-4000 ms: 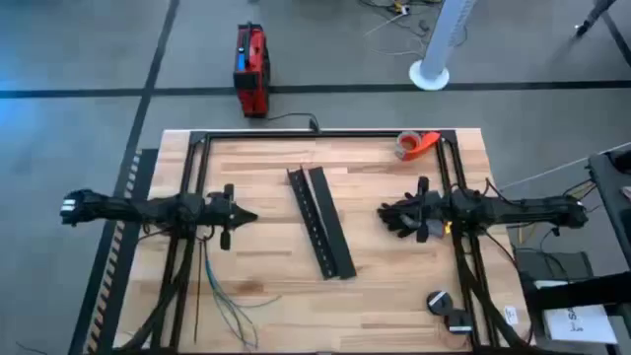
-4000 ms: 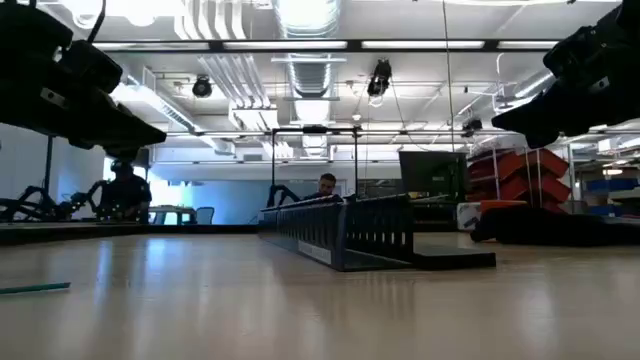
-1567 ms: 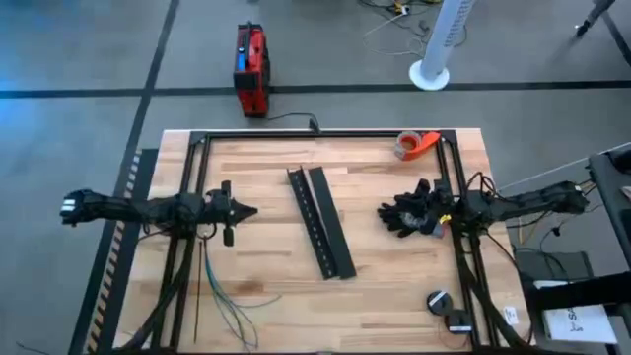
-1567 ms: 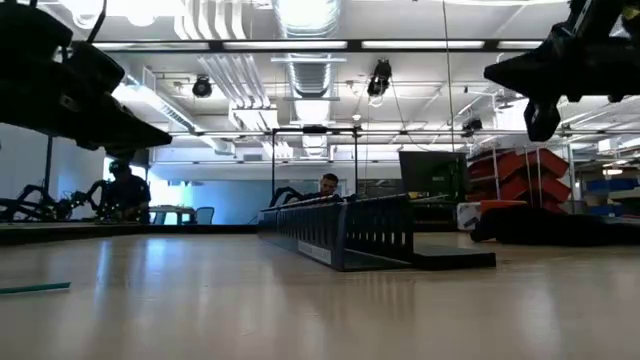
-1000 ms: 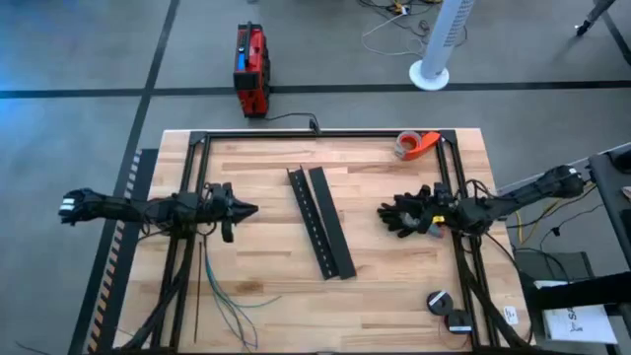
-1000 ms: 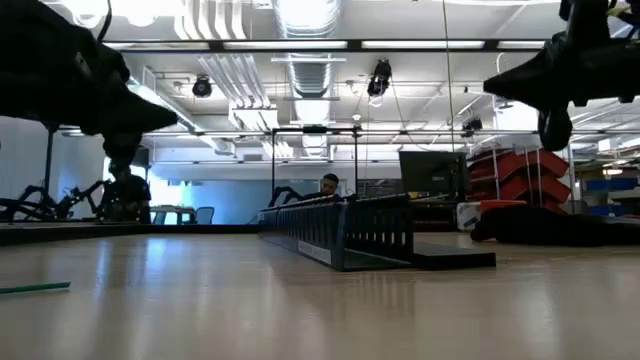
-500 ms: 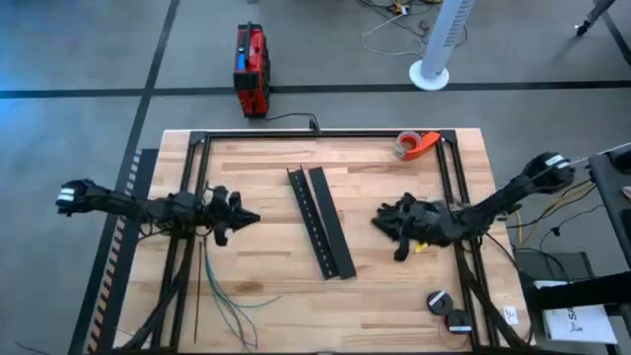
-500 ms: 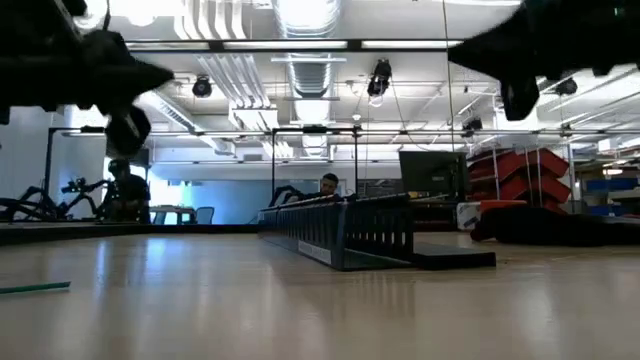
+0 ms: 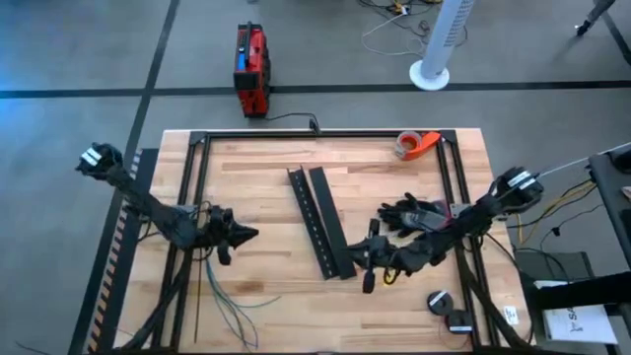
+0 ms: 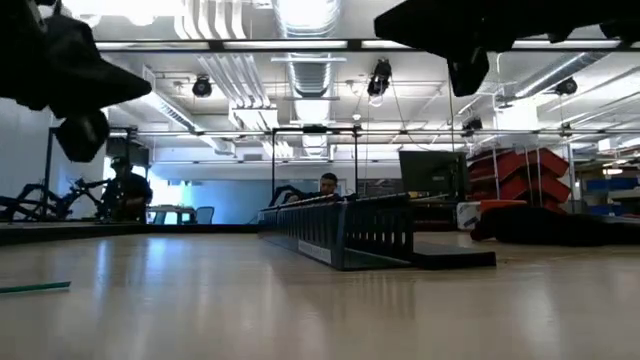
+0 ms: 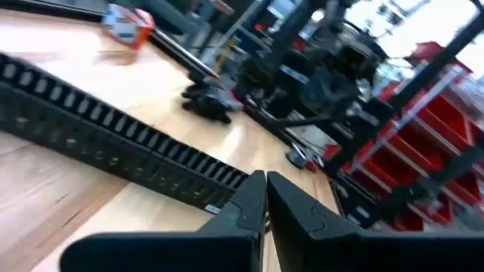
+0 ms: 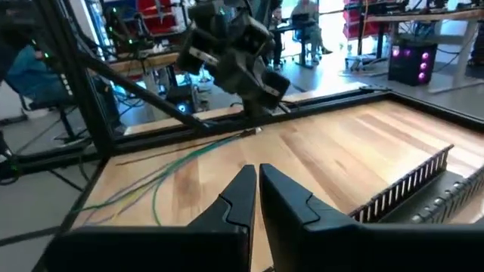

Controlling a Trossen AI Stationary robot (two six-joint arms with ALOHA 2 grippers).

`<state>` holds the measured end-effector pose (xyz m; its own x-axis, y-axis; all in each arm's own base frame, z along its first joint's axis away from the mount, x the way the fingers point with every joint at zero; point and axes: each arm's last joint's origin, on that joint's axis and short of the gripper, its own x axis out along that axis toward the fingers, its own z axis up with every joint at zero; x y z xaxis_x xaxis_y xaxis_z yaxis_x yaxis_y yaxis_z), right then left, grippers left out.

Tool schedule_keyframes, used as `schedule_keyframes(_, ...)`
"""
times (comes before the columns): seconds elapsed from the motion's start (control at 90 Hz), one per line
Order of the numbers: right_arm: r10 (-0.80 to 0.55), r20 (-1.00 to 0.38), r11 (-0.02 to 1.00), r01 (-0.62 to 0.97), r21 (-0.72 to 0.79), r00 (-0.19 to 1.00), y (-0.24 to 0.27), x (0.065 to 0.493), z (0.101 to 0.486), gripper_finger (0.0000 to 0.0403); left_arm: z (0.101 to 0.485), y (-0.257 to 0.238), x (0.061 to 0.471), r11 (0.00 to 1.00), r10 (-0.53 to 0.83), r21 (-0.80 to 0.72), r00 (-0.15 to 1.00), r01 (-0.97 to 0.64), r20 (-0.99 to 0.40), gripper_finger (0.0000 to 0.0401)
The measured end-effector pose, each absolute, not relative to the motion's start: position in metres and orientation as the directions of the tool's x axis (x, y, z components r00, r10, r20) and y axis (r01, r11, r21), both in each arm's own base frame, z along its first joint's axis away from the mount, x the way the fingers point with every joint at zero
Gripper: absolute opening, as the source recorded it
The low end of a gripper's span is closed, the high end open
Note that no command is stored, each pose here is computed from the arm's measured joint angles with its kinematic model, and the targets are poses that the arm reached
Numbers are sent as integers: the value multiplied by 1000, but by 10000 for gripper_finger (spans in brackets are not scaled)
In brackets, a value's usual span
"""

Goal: Ziptie cables
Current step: Wrap the zip tie around the cable bundle

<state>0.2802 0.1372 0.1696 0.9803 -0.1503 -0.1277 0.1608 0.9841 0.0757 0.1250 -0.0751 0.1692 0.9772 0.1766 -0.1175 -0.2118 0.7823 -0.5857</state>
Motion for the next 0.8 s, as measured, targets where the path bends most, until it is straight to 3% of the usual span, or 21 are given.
schedule_keyframes(0.189, -241, -149, 970, 234, -65, 959, 134, 283, 161, 9, 204, -82, 137, 815, 276, -409, 895, -411, -350, 0)
schedule_keyframes(0.367, -256, -208, 966, 245, -77, 944, 131, 283, 151, 35, 230, -85, 139, 714, 365, -324, 724, -621, -585, 0)
schedule_keyframes(0.589, -225, -261, 972, 234, 3, 939, 133, 282, 144, 117, 227, -106, 153, 508, 277, -241, 421, -827, -864, 0)
schedule_keyframes(0.8, -265, -290, 954, 294, 59, 920, 124, 288, 131, 170, 202, -103, 152, 324, 346, 114, 5, -939, -938, 0)
